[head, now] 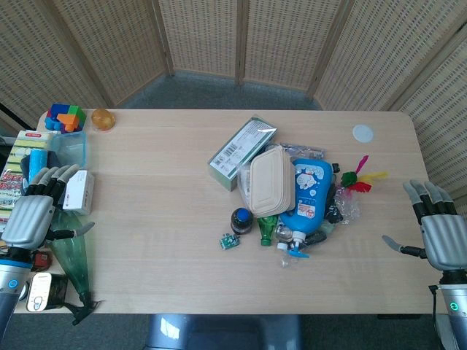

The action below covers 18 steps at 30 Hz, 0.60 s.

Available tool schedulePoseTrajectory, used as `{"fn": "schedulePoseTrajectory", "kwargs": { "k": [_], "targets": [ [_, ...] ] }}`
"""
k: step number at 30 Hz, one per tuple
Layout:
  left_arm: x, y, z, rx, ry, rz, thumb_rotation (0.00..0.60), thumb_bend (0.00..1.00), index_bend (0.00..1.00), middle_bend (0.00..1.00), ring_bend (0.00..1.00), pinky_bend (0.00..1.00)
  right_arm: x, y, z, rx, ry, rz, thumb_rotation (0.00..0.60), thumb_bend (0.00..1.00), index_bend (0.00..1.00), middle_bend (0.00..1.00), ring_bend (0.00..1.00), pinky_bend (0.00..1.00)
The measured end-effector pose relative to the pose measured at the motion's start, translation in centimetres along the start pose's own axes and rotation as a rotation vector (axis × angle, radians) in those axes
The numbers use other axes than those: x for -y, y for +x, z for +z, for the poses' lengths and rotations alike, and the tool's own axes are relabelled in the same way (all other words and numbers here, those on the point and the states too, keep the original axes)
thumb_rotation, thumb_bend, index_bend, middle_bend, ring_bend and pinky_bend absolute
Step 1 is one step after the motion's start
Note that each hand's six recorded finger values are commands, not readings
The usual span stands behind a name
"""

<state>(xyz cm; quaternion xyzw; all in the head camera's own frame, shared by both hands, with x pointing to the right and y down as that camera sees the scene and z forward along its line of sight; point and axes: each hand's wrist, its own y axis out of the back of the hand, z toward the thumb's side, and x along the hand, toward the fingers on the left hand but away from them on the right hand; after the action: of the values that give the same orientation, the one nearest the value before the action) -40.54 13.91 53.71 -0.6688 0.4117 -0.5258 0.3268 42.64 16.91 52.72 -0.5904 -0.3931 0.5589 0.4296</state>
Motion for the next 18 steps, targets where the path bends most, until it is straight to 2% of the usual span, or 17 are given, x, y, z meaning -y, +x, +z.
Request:
{"fn": "schedulePoseTrajectory", "kwargs": {
  "k": [8,14,18],
  "targets": [
    [0.5,0.0,0.1,0.007,-0.037,-0.027,0.405,0.02,0.00,0.00,0.00,0.00,-0.4,0.4,0.2,-0.002,-0.013,-0.009,0.386,0.14,0.00,0.00,0.00,0.00],
    [0.1,-0.2,0.9,0.045,-0.047,-0.007,0.404,0.02,0.00,0.00,0.00,0.00,-1.0,1.3,0.0,0.003,-0.020,-0.027,0.389,0.15,0.00,0.00,0.00,0.00],
    [0.5,0.1,1.3,0.059,-0.062,-0.023,0.404,0.02,0.00,0.00,0.00,0.00,-1.2,1.8,-0.2,0.011,-0.022,-0.031,0.390,0.14,0.00,0.00,0.00,0.00]
  ]
}}
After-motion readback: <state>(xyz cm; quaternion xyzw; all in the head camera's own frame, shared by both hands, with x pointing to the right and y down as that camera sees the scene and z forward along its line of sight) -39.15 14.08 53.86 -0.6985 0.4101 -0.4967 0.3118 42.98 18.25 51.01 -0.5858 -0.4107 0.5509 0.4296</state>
